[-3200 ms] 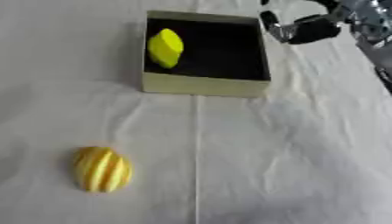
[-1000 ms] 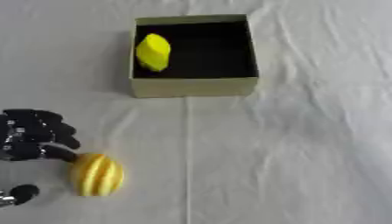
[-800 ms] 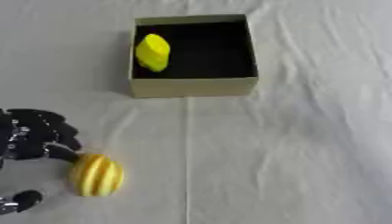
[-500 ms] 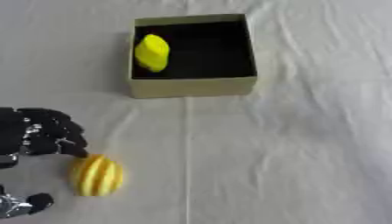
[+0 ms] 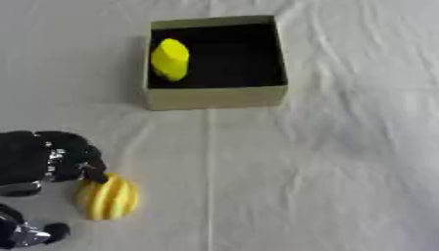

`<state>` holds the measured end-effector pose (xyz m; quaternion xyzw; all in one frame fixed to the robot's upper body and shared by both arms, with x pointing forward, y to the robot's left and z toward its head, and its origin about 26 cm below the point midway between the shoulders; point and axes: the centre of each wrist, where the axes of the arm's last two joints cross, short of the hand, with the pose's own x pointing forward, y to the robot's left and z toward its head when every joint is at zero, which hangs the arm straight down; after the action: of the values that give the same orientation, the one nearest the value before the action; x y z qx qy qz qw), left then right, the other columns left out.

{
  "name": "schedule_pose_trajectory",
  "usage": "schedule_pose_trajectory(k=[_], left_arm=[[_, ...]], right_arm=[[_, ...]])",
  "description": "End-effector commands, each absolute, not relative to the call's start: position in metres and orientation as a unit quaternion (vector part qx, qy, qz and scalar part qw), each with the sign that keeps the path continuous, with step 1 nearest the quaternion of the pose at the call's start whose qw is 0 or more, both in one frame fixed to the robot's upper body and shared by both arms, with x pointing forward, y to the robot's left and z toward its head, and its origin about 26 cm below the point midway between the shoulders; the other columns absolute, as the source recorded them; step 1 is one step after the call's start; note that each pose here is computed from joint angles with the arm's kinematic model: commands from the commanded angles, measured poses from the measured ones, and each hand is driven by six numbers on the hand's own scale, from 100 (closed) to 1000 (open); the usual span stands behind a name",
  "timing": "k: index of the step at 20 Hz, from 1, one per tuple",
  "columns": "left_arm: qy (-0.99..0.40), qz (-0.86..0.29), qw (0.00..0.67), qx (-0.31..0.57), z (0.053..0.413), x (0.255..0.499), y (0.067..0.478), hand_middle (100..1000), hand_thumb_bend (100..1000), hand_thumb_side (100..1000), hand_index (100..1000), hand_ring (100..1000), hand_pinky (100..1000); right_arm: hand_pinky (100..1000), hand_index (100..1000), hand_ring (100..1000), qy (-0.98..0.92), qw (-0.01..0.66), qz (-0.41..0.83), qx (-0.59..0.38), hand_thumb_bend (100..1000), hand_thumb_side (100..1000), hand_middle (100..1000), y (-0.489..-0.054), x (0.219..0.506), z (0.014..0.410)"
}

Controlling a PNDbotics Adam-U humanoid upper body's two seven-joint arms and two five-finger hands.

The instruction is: Pick up objects on the table and place them in the box.

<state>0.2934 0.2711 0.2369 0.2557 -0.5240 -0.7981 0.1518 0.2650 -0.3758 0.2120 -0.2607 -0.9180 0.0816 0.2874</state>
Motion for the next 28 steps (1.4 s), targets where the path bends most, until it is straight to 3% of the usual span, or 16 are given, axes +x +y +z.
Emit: schedule_pose_trajectory(k=[1, 6, 11, 14, 19, 24, 28], left_arm=[[-0.515, -0.8, 0.151, 0.268, 0.239, 0.291, 0.271, 769, 386, 288, 856, 881, 910], [-0.511, -0.799, 0.154, 0.277, 0.238, 0.292, 0.268, 738, 401, 209, 823, 849, 861], [-0.507, -0.793, 0.154, 0.299, 0.233, 0.291, 0.266, 632, 402, 100, 719, 767, 780], [-0.513, -0.787, 0.159, 0.305, 0.229, 0.291, 0.264, 587, 317, 100, 641, 722, 743], [-0.538, -0.77, 0.157, 0.305, 0.23, 0.292, 0.263, 560, 245, 100, 605, 680, 705], [-0.599, -0.72, 0.116, 0.329, 0.258, 0.295, 0.269, 527, 288, 100, 563, 633, 663], [-0.664, -0.661, 0.062, 0.344, 0.295, 0.296, 0.271, 515, 270, 100, 545, 616, 657]], right_arm=[[912, 744, 778, -0.92, 0.284, 0.08, -0.259, 100, 554, 434, -0.375, 0.263, 0.218], [914, 731, 775, -0.918, 0.297, 0.072, -0.254, 100, 560, 428, -0.375, 0.263, 0.215], [916, 727, 774, -0.916, 0.307, 0.064, -0.249, 100, 568, 425, -0.374, 0.262, 0.213], [917, 727, 774, -0.915, 0.314, 0.062, -0.246, 100, 571, 423, -0.374, 0.262, 0.211], [917, 726, 773, -0.912, 0.323, 0.061, -0.245, 100, 575, 420, -0.374, 0.261, 0.208], [917, 725, 772, -0.91, 0.324, 0.056, -0.251, 100, 577, 420, -0.376, 0.26, 0.206], [915, 725, 771, -0.912, 0.319, 0.055, -0.253, 100, 576, 421, -0.377, 0.259, 0.207]])
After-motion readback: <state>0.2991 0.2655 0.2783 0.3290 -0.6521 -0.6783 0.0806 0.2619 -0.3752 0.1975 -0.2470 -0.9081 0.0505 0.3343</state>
